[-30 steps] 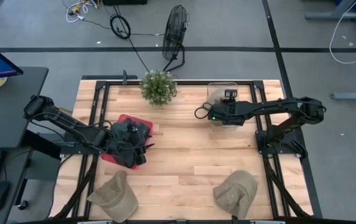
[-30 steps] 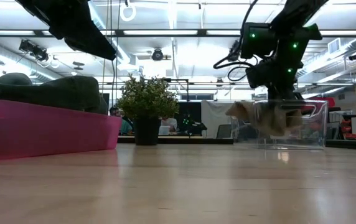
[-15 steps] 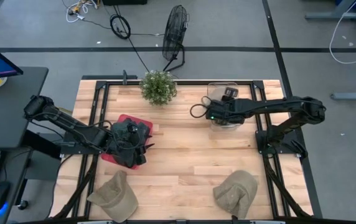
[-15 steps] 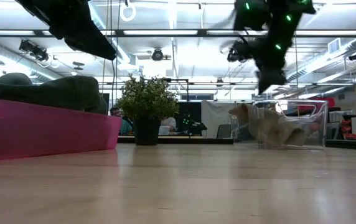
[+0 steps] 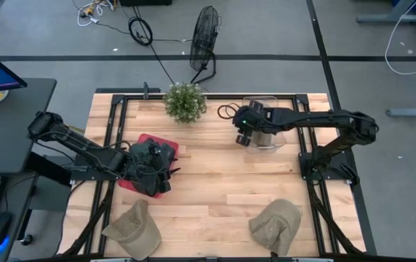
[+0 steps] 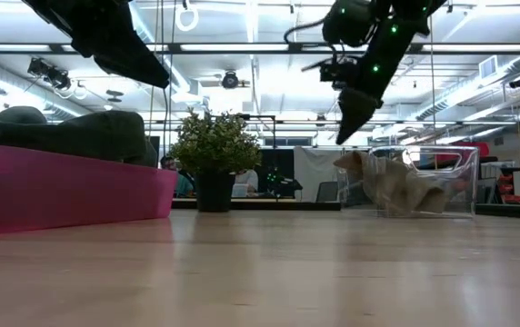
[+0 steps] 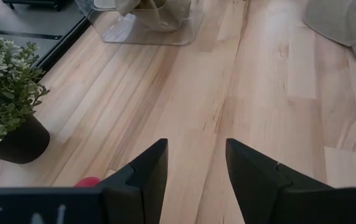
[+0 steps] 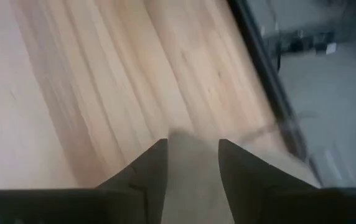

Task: Pick & Place hat
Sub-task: Put the top brown cap into the transparent bin

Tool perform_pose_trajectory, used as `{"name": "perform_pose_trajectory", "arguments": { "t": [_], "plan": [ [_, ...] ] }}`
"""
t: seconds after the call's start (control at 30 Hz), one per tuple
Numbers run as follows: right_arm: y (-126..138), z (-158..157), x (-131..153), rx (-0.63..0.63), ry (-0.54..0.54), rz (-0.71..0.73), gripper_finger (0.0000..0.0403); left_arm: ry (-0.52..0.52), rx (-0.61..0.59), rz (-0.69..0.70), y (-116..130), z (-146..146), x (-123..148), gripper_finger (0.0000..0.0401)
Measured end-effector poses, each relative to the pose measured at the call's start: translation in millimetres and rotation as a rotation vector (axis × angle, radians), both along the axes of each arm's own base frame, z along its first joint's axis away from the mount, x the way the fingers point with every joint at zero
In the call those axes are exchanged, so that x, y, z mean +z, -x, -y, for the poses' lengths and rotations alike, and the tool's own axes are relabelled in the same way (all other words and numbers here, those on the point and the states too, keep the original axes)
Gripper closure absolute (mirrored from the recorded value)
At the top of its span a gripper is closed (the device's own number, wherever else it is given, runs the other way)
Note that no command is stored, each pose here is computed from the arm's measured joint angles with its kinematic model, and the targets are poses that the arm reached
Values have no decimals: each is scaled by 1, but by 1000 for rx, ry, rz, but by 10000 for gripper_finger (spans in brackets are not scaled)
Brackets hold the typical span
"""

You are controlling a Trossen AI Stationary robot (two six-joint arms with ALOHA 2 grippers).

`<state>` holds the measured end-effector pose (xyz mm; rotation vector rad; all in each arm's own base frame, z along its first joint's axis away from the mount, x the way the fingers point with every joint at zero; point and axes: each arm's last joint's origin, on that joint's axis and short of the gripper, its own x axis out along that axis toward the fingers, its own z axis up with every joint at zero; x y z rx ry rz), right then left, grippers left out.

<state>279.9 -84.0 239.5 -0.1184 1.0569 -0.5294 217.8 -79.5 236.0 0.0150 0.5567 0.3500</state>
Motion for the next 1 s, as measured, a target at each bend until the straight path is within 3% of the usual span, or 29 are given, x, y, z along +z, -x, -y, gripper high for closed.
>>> {"name": "perform_pose_trajectory", "arguments": {
  "t": [0.2,0.43,0.8,1.0],
  "plan": [
    [7,2,-7,-44,-47,-84,256,-1,-1,0,0,0,0,236],
    [9,3,-8,-68,-63,-85,266,-1,-1,0,0,0,0,236],
    [26,-2,-14,-162,-135,-233,389,-2,-2,-2,0,0,0,236],
    [28,-2,-15,-216,-152,-227,394,-2,-2,-2,0,0,0,236]
  ]
}}
